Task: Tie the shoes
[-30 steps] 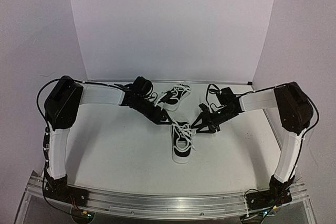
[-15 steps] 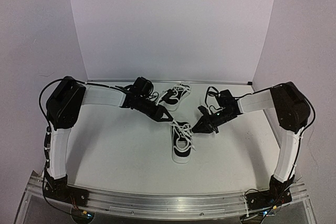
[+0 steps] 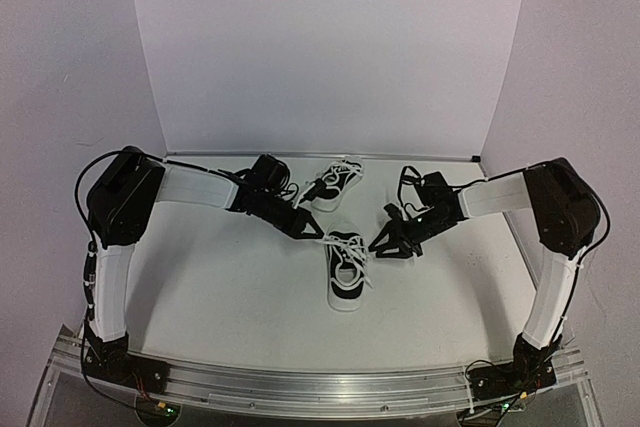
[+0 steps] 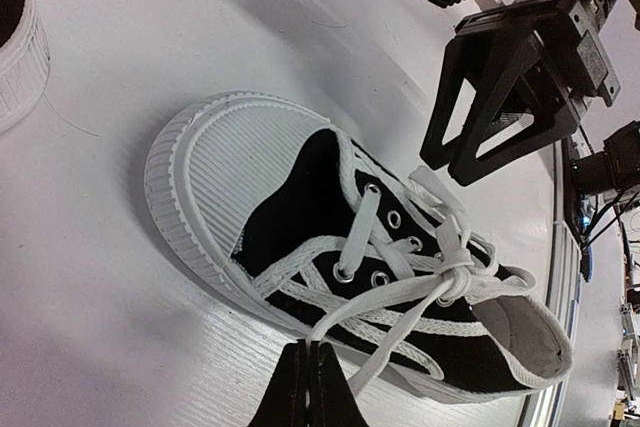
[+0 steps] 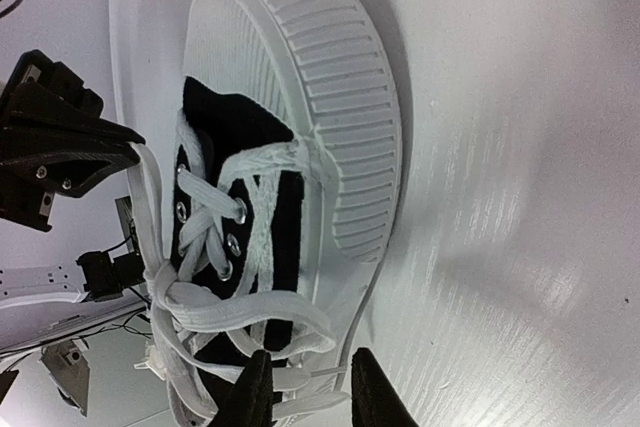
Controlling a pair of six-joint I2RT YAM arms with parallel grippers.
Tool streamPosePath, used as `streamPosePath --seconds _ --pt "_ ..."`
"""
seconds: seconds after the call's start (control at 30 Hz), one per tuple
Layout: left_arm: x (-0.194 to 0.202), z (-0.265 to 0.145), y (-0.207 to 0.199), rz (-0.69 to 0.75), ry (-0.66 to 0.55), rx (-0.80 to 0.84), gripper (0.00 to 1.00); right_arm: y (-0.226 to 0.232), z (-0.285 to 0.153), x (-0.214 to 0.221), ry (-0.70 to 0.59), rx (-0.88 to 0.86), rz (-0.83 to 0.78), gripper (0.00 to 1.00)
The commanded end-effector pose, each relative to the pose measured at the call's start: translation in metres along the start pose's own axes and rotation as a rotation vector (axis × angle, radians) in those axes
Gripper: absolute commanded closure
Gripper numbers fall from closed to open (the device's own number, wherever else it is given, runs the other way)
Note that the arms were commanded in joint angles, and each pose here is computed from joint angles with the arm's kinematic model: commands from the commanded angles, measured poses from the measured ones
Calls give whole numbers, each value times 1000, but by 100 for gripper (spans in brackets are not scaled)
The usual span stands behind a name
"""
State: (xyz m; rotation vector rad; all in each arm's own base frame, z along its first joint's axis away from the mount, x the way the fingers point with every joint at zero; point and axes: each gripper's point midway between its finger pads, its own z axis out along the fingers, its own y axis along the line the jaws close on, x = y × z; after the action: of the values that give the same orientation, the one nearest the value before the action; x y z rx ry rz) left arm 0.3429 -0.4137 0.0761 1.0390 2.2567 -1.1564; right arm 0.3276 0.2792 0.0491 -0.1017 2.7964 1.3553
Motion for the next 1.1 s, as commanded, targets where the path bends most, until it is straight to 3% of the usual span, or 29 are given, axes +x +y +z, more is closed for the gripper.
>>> streamPosePath --seconds 0.0,0.13,0.67,0.8,0.9,1.07 --pt "-30 -20 -14 55 -74 -4 100 3 -1 -3 -18 -1 13 66" --pt "-29 -19 -13 58 -72 -5 100 6 3 -6 -13 -24 14 63" --pt "-27 -18 -10 57 -65 -15 100 5 24 -9 -11 -86 25 72" --pt "-27 -17 -10 56 -63 -15 100 6 29 -8 -7 -100 9 82" --pt "-27 -18 -8 52 -61 -28 100 8 27 -7 -9 -96 2 99" --pt "-28 -30 -1 51 -73 -96 100 3 11 -9 -49 22 -35 100"
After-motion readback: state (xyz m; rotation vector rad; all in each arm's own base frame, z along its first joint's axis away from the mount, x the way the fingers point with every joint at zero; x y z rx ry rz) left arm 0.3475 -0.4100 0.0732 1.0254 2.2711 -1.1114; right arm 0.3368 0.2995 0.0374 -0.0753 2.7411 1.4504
